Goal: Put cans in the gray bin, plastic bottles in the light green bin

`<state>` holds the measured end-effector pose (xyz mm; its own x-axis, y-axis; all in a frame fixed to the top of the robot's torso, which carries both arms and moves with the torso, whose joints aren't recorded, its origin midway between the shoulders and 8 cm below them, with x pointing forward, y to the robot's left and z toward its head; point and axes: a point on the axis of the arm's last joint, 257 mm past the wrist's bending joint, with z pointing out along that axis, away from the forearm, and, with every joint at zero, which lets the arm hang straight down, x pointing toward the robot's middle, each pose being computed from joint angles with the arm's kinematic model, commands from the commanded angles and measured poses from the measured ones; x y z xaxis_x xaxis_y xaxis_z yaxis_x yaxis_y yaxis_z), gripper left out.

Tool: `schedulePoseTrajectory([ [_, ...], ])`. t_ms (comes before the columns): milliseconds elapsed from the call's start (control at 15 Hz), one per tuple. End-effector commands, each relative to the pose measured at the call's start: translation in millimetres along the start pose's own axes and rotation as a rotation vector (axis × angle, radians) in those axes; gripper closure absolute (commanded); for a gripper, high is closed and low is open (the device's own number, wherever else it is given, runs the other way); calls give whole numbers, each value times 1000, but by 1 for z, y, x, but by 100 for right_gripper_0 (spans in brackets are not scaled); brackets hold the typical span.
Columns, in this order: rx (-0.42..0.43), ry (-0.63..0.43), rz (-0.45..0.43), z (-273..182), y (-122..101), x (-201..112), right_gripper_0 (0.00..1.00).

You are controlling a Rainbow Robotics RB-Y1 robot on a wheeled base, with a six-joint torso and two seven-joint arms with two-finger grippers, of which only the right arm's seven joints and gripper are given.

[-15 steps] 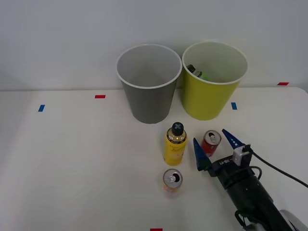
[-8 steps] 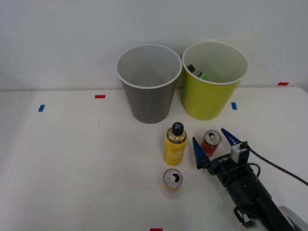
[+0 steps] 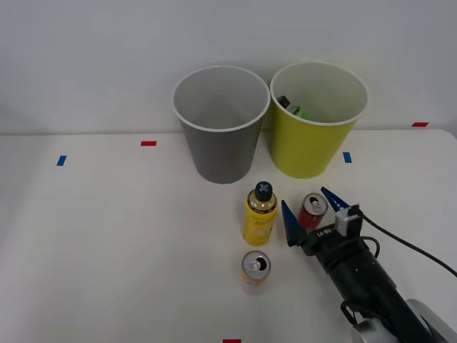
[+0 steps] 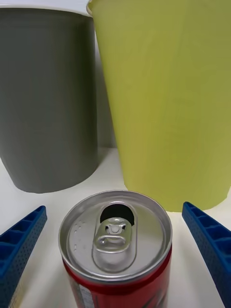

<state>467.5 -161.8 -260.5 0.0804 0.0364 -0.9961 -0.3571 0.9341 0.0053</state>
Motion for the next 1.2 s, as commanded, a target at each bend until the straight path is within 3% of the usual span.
schedulePoseTrajectory([
  [67,7,-2,-4,0,-3,-1,94],
  [800,12,-3,0,-1,-8,-2,98],
  [1200,-36,-56,-17,-15,-31,-34,97],
])
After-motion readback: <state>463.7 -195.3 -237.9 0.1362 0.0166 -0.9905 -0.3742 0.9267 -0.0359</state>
